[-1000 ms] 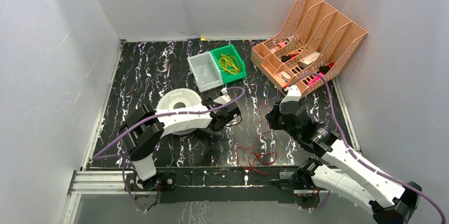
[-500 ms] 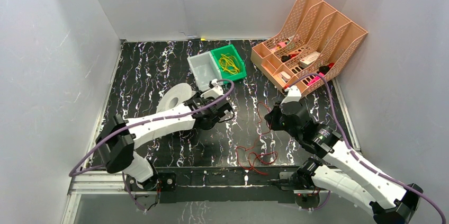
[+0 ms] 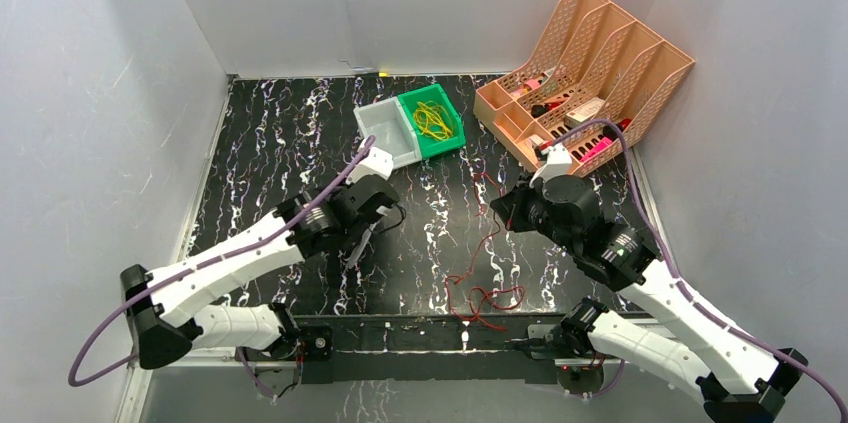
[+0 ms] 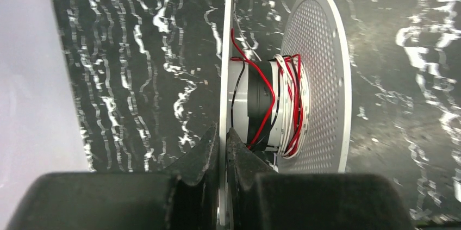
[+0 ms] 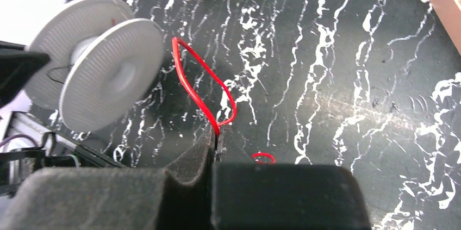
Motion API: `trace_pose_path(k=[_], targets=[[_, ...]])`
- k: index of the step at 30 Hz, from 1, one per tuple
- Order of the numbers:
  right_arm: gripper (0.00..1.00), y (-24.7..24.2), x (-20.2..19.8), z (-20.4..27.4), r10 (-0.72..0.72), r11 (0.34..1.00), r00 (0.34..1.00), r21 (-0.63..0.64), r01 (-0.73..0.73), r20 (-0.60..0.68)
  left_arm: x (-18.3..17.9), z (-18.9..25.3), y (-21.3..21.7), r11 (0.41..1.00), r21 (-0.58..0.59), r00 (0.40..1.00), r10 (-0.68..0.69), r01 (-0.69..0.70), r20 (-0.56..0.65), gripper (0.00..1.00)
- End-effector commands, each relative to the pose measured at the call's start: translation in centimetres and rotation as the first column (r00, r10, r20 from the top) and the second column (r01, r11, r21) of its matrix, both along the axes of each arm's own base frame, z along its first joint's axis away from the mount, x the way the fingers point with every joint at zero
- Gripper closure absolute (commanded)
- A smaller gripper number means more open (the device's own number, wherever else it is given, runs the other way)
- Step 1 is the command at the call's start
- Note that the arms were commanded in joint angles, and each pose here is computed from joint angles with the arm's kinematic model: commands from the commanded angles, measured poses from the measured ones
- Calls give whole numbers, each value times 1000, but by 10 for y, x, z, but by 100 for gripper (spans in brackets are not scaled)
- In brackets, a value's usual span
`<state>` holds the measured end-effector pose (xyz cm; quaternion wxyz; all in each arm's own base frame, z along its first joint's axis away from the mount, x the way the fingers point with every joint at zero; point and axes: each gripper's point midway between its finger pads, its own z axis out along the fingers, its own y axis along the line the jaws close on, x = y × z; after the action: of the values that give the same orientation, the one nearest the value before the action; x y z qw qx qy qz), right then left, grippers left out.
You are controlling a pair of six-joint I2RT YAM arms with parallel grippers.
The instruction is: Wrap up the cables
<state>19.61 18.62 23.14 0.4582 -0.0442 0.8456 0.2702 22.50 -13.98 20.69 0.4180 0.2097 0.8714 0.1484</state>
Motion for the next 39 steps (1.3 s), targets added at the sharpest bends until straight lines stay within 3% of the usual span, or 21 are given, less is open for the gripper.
trace_pose_path(k=[1, 6, 18, 31, 39], targets=[[100, 13, 2, 54, 45, 993, 994, 105, -55, 96, -12, 18, -19, 981, -186, 998, -55, 50, -22, 100], [100, 13, -5, 77, 69, 987, 990, 134, -86, 123, -16, 26, -38, 942, -325, 996, -91, 82, -13, 100], [100, 0, -18, 97, 63, 985, 991, 150, -81, 117, -10, 30, -94, 844, -519, 986, -164, 136, -8, 100], [100, -7, -19, 99, 43, 989, 993, 134, -58, 112, -3, -5, -106, 864, -487, 985, -167, 131, -33, 100], [100, 19, -26, 103, 150, 961, 981, 216, -173, 121, -5, -16, -105, 873, -469, 982, -182, 137, -51, 96]])
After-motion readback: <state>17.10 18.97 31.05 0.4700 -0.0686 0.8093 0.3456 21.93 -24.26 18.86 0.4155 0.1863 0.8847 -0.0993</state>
